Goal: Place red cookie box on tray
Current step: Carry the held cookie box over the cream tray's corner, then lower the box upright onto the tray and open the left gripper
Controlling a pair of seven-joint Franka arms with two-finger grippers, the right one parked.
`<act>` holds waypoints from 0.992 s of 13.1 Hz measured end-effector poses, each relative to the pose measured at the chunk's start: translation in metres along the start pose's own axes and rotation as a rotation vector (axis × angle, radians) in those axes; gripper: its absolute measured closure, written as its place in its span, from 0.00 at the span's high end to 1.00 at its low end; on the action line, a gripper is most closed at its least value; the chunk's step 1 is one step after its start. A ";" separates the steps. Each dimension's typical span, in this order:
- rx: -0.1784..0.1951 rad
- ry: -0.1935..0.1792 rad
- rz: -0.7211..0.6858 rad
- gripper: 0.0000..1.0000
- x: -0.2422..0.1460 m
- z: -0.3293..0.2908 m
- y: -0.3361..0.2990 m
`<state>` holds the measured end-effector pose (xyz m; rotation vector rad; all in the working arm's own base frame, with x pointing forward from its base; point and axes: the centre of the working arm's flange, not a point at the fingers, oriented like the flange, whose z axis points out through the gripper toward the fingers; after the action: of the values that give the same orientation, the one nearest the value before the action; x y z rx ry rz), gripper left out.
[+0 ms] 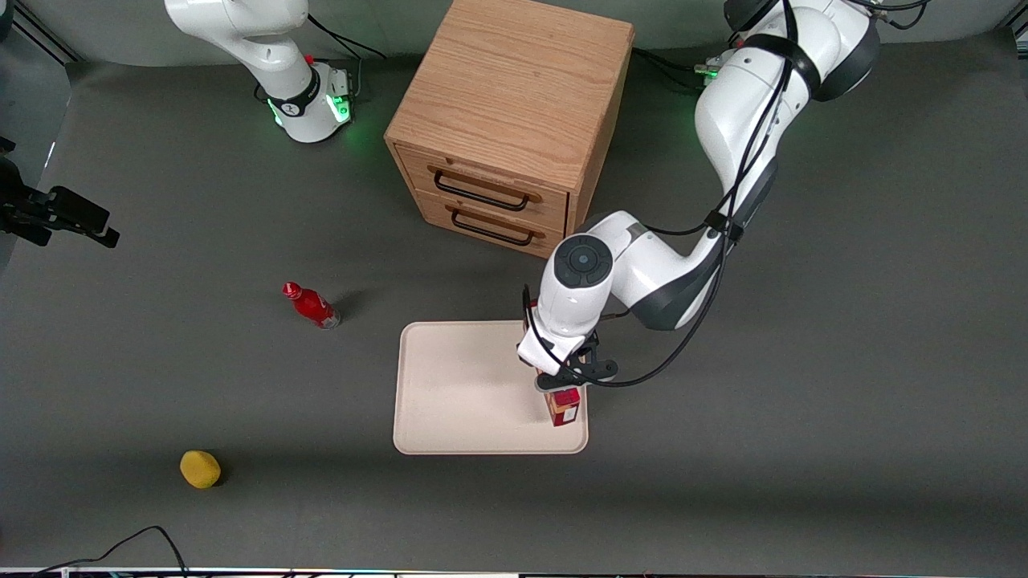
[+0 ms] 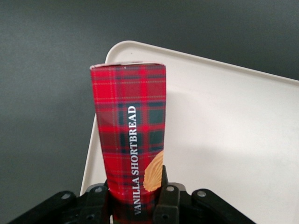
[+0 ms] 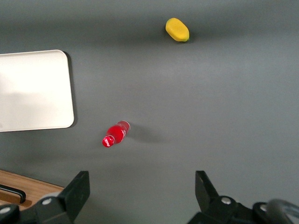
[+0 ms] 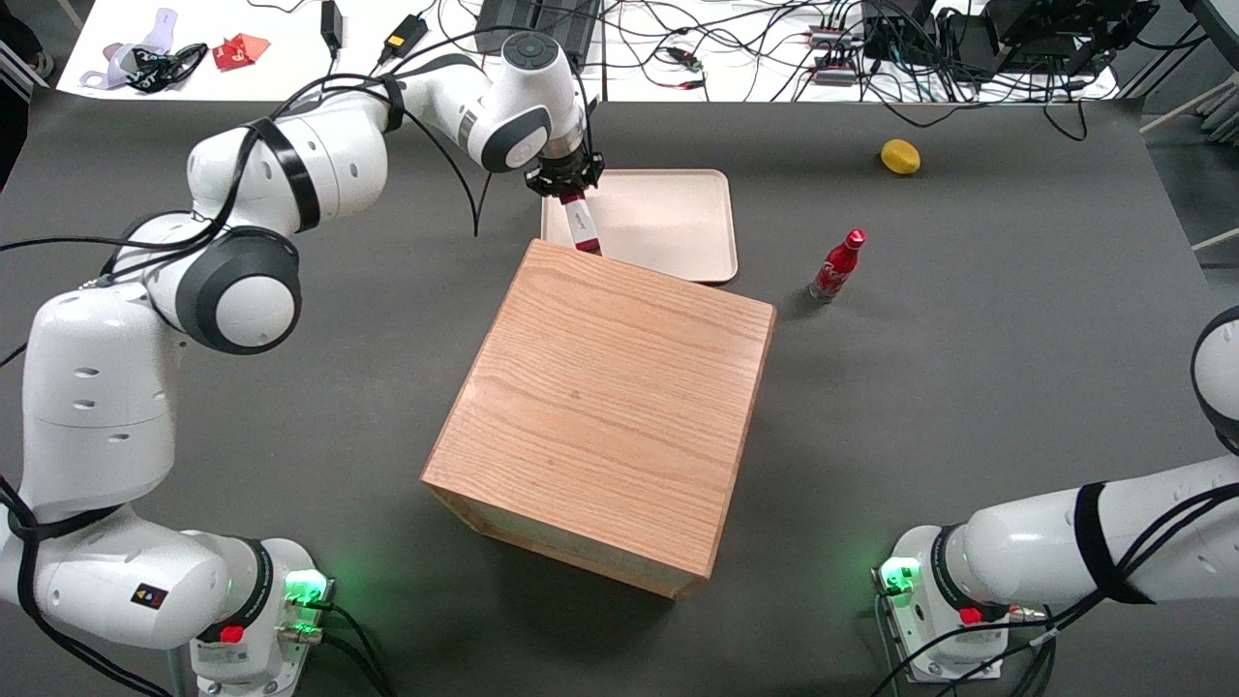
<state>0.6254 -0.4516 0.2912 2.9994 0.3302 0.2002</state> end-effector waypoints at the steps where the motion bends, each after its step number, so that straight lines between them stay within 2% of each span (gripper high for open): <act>1: -0.004 0.002 -0.001 0.36 0.002 0.006 -0.002; 3: -0.016 0.004 -0.005 0.35 0.003 0.017 -0.003; 12: -0.023 -0.005 -0.013 0.30 0.003 0.047 -0.009; 13: -0.028 -0.003 -0.013 0.33 0.003 0.047 -0.009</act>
<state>0.6332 -0.4475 0.2440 2.9688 0.3431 0.1978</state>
